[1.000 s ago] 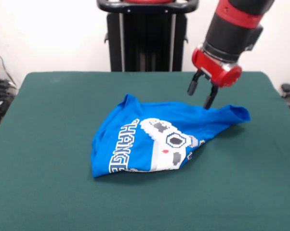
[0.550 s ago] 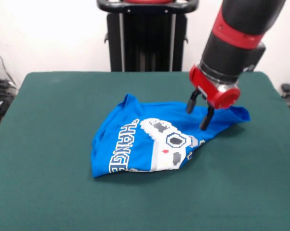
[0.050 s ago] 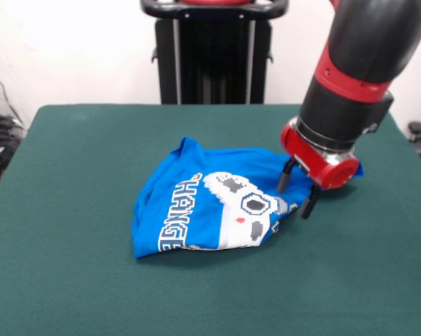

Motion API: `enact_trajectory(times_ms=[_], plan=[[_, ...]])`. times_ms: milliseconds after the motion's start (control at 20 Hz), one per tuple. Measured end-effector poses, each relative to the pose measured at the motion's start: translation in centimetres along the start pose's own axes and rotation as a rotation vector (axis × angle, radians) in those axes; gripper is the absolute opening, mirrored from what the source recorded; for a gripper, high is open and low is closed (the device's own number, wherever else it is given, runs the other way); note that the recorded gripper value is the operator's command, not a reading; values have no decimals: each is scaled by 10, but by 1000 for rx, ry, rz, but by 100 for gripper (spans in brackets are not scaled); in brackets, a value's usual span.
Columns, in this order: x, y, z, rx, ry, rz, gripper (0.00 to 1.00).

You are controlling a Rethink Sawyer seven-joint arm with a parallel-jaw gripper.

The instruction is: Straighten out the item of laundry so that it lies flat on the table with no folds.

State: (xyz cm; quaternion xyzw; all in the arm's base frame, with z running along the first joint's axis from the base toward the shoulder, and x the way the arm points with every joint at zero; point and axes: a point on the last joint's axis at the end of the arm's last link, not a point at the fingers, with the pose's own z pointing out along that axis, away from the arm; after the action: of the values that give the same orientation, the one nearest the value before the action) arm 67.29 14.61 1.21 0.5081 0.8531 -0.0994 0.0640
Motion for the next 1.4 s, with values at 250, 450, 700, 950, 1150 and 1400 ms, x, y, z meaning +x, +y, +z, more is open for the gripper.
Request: enact_trajectory(times_ms=[250,450,700,950,1150,1400], plan=[[-5,14,5,-19,3,-14,100],[-8,19,7,-20,-9,-34,100],[-10,24,3,-39,-59,-81,100],[-23,22,2,-63,-125,-124,100],[-30,12,9,-58,-169,-160,100],[-26,-12,37,-12,-181,-205,100]])
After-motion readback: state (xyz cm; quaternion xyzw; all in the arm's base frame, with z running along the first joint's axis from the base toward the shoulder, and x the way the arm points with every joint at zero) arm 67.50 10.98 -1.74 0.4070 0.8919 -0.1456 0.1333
